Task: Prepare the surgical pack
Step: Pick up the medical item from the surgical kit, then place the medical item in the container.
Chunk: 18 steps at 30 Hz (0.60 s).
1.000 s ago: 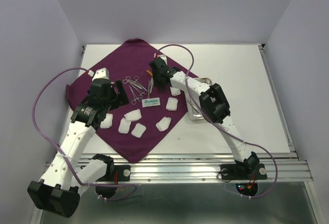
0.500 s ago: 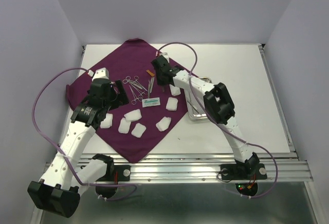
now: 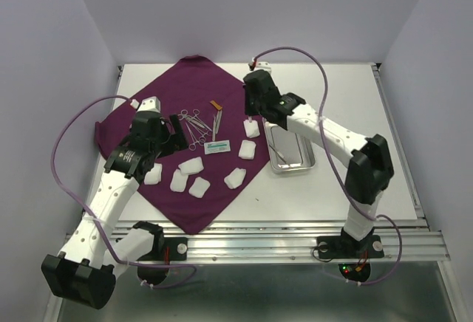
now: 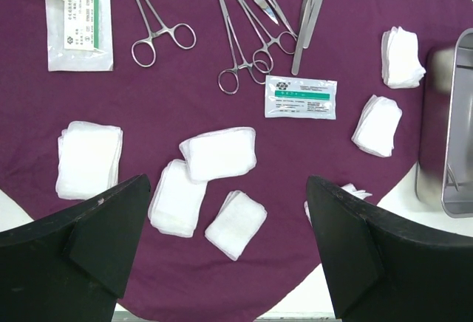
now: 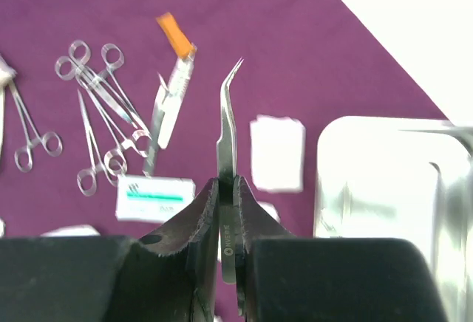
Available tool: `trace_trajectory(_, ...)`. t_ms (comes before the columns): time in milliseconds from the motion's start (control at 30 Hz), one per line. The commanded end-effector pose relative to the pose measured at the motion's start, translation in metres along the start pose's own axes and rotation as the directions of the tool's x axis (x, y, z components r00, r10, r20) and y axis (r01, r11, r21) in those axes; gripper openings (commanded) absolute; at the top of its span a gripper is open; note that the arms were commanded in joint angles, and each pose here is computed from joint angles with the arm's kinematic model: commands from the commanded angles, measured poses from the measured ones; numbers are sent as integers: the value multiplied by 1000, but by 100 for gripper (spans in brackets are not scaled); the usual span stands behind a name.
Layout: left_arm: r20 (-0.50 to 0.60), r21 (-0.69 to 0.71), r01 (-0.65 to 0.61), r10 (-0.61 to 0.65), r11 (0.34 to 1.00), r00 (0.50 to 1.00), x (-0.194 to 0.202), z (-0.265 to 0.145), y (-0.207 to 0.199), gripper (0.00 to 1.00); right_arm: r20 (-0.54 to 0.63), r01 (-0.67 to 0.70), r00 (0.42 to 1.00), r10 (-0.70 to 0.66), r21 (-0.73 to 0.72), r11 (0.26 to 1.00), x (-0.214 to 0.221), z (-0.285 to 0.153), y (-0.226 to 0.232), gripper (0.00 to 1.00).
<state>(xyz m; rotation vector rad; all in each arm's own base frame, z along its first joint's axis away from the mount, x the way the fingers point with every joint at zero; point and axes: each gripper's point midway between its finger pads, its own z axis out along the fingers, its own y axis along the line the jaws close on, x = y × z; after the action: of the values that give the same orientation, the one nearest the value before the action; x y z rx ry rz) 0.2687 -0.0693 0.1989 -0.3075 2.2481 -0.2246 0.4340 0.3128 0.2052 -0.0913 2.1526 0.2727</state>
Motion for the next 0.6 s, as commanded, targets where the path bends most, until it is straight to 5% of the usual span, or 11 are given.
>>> trace_trajectory(0, 41, 25, -3, 2, 1000, 999, -12, -1, -5, 99, 64, -43, 997, 41, 28, 999, -9, -32, -32, 6)
trace_trajectory(267, -6, 4, 12, -12, 1000, 1000, 2, 11, -2, 99, -25, -40, 999, 44, 132, 990, 54, -58, -114, 7)
trace_trajectory(567, 2, 31, 10, -10, 999, 1000, -1, 8, -7, 99, -209, 106, 974, -84, 98, 990, 128, -40, -126, 8)
